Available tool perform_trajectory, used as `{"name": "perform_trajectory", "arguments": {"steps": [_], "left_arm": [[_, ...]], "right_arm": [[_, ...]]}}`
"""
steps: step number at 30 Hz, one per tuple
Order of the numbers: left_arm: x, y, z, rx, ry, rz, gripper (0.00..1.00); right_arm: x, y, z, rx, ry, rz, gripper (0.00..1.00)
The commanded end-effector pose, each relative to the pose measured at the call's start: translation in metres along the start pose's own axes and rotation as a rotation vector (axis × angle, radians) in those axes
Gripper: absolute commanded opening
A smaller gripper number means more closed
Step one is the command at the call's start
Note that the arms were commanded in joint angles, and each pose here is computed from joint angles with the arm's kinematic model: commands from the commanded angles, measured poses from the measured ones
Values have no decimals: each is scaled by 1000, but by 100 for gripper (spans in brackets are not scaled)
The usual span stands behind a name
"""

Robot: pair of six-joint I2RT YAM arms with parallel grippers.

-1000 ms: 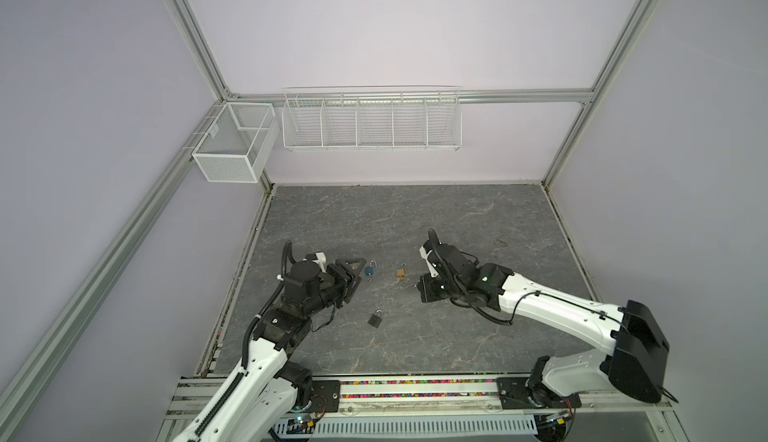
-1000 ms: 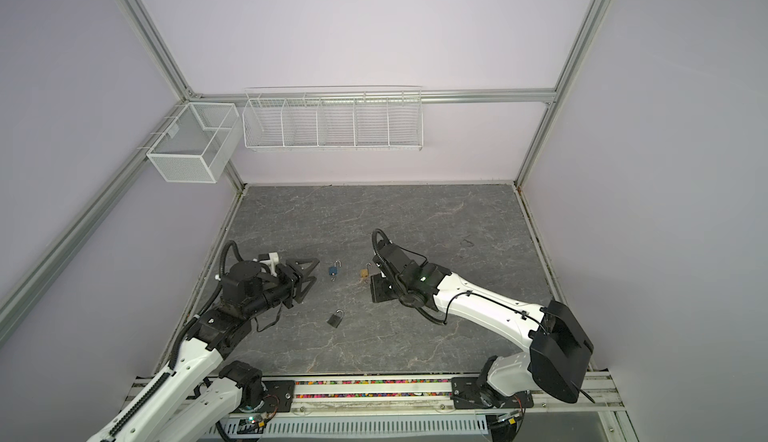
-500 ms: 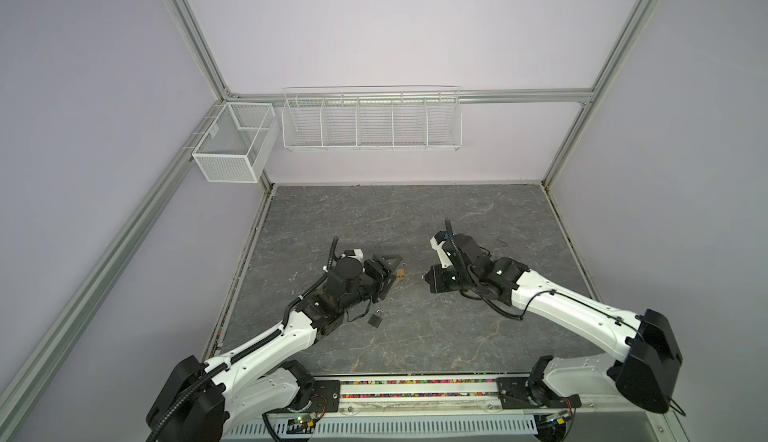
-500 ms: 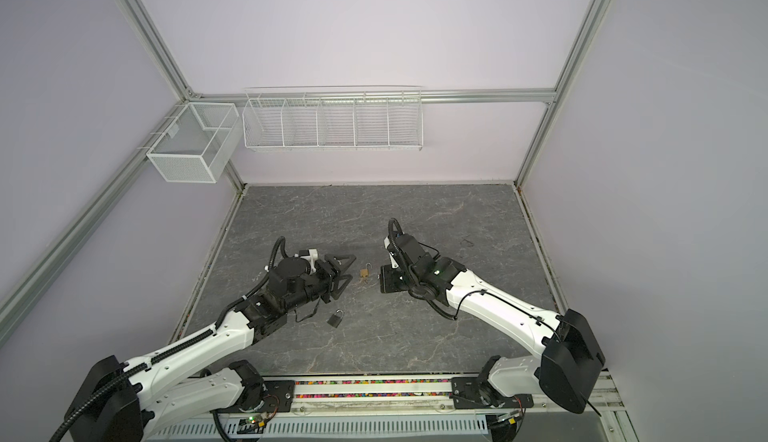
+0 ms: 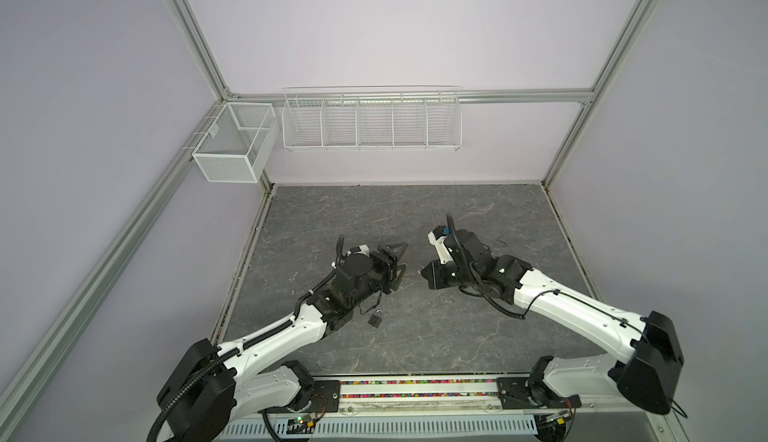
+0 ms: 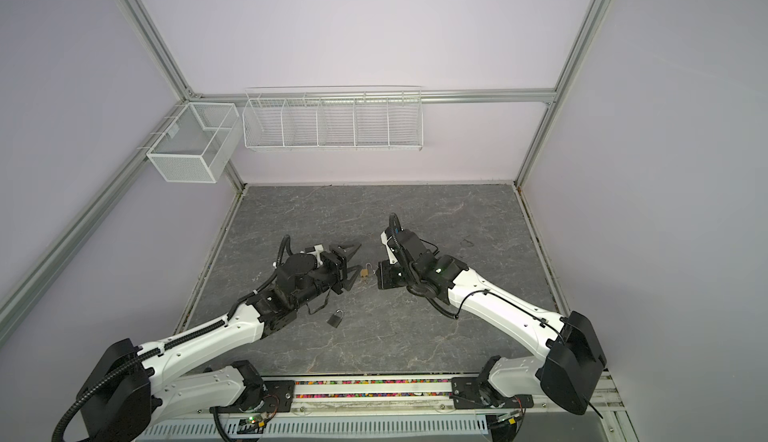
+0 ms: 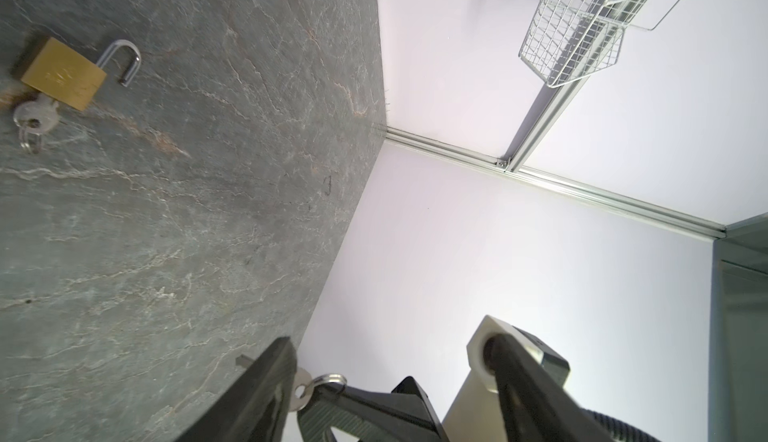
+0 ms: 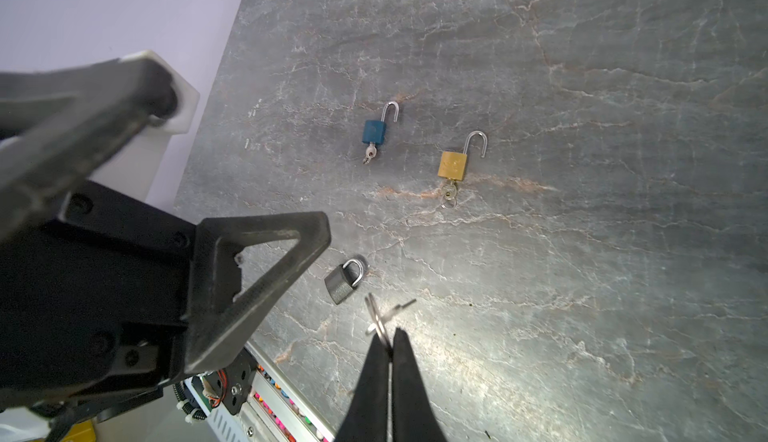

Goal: Unlock with the key

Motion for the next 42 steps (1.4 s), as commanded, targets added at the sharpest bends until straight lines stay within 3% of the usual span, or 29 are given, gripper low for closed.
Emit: {"name": "perform_trajectory", "arguments": {"steps": [1, 22, 30, 42], "left_arm": [[2, -3, -14, 91, -41, -14, 75], [23, 12, 0, 269, -143, -106, 77], [43, 20, -7, 274, -201, -190, 76], [38, 14, -15, 271, -203, -141, 76]], "right_arm": [[17, 15, 19, 35, 70, -79, 7], [6, 38, 77, 111, 139, -151, 7], [-2, 26, 77, 101, 148, -119, 7], [-3, 38, 94, 121, 181, -143, 7]]}}
Point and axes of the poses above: each gripper's point midway between its finger pads, its own x axis back along the fingers, its own z axis along the line the jaws close on, y = z × x, the point moved 7 cm from there along x, back along the fingers, and after that the axes turned 2 degrees about -x, right-handed, at the moved point
